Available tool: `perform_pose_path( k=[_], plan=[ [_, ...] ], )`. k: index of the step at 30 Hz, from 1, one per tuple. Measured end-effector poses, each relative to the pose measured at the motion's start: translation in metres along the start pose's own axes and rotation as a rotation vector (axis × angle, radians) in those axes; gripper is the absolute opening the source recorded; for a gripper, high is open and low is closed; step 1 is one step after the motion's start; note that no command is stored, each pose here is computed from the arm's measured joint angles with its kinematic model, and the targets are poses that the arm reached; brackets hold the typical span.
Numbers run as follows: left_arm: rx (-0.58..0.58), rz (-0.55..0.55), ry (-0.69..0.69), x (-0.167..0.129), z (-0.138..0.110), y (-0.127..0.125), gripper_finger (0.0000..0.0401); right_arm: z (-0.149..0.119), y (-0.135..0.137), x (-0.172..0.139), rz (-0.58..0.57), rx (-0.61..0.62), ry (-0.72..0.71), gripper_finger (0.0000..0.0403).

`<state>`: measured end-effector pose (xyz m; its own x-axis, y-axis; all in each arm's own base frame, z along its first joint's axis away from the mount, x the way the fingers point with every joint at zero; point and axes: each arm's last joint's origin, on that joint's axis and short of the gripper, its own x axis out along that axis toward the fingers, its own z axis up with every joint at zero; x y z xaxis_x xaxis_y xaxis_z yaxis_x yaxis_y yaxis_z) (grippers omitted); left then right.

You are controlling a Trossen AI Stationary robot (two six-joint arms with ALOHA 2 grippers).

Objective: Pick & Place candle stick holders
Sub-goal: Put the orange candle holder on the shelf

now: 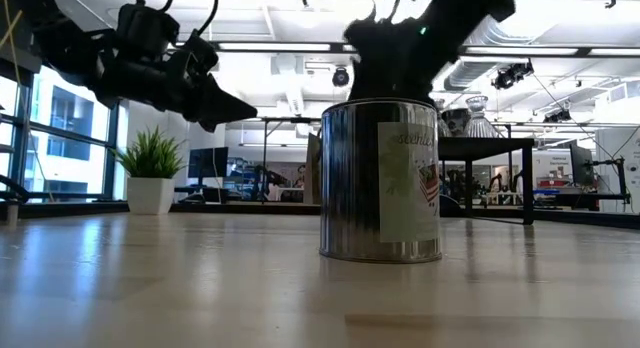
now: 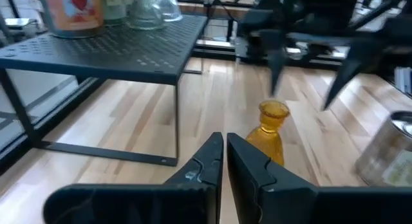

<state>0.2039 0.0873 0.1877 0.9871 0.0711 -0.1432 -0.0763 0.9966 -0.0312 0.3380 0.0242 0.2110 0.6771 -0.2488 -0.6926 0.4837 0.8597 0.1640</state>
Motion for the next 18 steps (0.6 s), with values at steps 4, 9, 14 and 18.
perform_pose_path(
  k=[4, 9, 14, 18],
  plan=[
    [0.015, -0.004, 0.005, 0.000, -0.001, 0.000, 0.0019, 0.001, -0.005, 0.010, -0.072, -0.023, 0.051, 0.0300],
    [0.014, -0.004, 0.020, 0.000, -0.002, 0.000, 0.0019, -0.003, -0.010, 0.021, -0.117, -0.051, 0.085, 0.0295],
    [0.011, -0.004, 0.029, 0.000, -0.003, 0.000, 0.0019, -0.008, -0.011, 0.030, -0.110, -0.065, 0.116, 0.0263],
    [0.011, -0.001, 0.029, 0.000, -0.003, 0.000, 0.0019, -0.011, -0.010, 0.035, -0.100, -0.075, 0.128, 0.0215]
  ],
)
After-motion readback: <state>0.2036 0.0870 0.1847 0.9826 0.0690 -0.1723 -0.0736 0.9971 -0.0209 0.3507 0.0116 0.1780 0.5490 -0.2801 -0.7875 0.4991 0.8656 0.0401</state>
